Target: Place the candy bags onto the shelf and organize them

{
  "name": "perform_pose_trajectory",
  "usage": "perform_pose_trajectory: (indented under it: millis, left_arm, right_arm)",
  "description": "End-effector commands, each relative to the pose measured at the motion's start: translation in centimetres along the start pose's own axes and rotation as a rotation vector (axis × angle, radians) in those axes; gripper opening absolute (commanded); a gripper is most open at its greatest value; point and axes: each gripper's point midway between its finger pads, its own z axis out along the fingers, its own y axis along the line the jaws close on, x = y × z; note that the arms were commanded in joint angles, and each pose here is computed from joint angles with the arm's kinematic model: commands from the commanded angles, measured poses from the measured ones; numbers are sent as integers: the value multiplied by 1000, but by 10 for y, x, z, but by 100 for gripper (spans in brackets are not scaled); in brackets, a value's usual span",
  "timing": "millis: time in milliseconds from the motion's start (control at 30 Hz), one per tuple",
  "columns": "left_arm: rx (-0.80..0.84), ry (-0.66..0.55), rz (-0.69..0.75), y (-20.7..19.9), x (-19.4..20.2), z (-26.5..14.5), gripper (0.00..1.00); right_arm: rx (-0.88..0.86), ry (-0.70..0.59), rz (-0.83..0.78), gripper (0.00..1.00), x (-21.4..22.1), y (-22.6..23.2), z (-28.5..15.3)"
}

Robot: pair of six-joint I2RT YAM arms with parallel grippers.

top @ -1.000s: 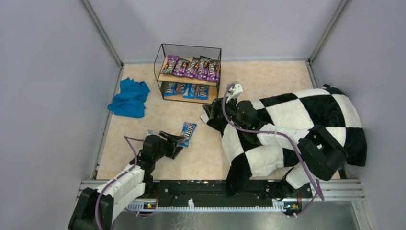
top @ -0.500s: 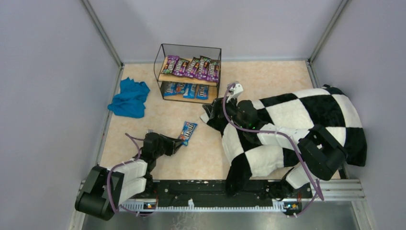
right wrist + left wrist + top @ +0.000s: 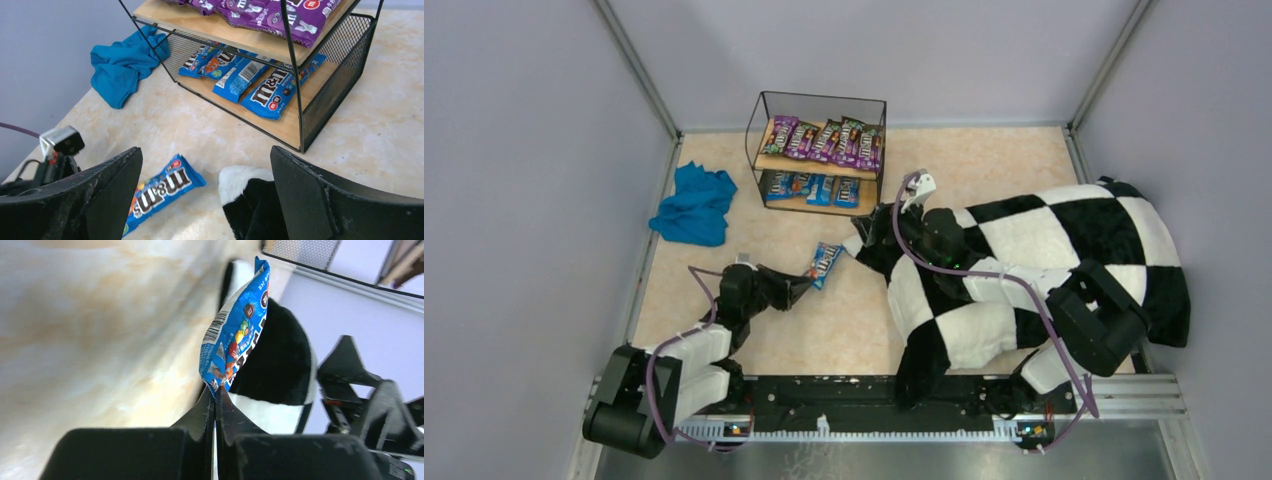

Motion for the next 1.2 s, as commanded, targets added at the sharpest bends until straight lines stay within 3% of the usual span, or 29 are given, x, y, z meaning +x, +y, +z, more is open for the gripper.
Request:
perform_pose_trajectory:
  millis: [0,333,833,1167]
  left_arm:
    - [190,35,66,-73,2,-2,1]
    - [236,96,102,-124,-1,41,0]
    - [332,-20,90,-169,-19,154,0]
    - [312,-66,58,-164,-18,232,0]
  right_arm:
    - [-21,-84,17,99,-27,4,-5]
    - [17,-112,-4,99,-38,-6,-13]
    - [45,-138,22,99,-45,-27,-21]
    - [50,-145,42,99,-48,-36,-24]
